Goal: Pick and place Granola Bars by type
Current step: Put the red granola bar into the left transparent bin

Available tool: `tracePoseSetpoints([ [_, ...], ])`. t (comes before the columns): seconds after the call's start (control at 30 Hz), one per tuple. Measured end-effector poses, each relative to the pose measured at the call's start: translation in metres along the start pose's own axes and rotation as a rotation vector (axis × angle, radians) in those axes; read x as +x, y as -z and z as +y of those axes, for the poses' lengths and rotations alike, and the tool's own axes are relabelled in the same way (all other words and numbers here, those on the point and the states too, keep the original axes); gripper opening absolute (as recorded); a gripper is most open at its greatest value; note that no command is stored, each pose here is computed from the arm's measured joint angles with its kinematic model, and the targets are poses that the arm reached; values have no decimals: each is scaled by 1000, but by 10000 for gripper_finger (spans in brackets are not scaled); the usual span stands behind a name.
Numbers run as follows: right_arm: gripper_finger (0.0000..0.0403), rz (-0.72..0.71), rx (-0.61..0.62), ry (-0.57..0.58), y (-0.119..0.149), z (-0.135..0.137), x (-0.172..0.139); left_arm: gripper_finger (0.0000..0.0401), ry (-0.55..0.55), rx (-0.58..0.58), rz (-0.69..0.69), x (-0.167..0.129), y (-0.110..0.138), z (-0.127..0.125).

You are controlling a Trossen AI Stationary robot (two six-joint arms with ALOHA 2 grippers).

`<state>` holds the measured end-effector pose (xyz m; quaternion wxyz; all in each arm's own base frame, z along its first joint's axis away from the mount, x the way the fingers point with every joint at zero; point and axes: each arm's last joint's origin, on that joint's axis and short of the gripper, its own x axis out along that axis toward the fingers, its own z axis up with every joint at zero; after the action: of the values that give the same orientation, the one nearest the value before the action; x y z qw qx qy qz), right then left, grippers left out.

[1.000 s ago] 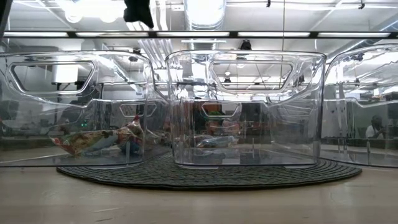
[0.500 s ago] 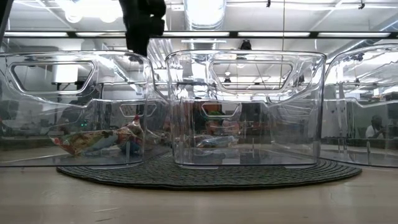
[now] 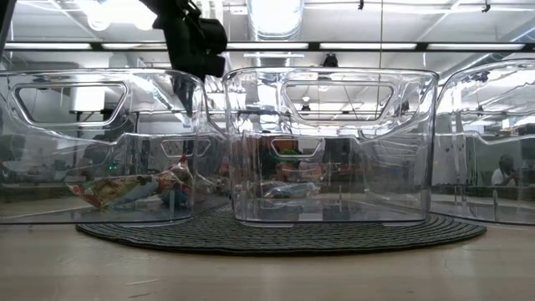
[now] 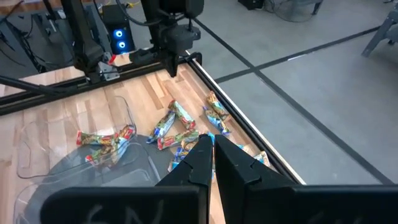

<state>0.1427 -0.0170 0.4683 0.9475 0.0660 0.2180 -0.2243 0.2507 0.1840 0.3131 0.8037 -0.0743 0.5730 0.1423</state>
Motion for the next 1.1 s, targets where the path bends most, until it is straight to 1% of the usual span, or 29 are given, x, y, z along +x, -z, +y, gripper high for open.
tracePoseSetpoints([
  [0.3,8,-4,10,-1,0,0,0,0,1,3,-8,24,5,0],
  [0.4,8,-5,10,-1,0,0,0,0,27,24,-11,30,7,-1],
  [0.47,8,-5,10,-1,0,0,0,0,24,40,-28,32,6,-1],
  [0.83,8,-6,10,-1,0,0,0,0,-8,163,-107,36,0,1],
  [1.0,8,-6,10,-1,-1,0,0,0,6,174,-113,36,0,1],
  [1.1,8,-6,10,-1,-1,0,0,0,17,169,-103,42,-1,2],
])
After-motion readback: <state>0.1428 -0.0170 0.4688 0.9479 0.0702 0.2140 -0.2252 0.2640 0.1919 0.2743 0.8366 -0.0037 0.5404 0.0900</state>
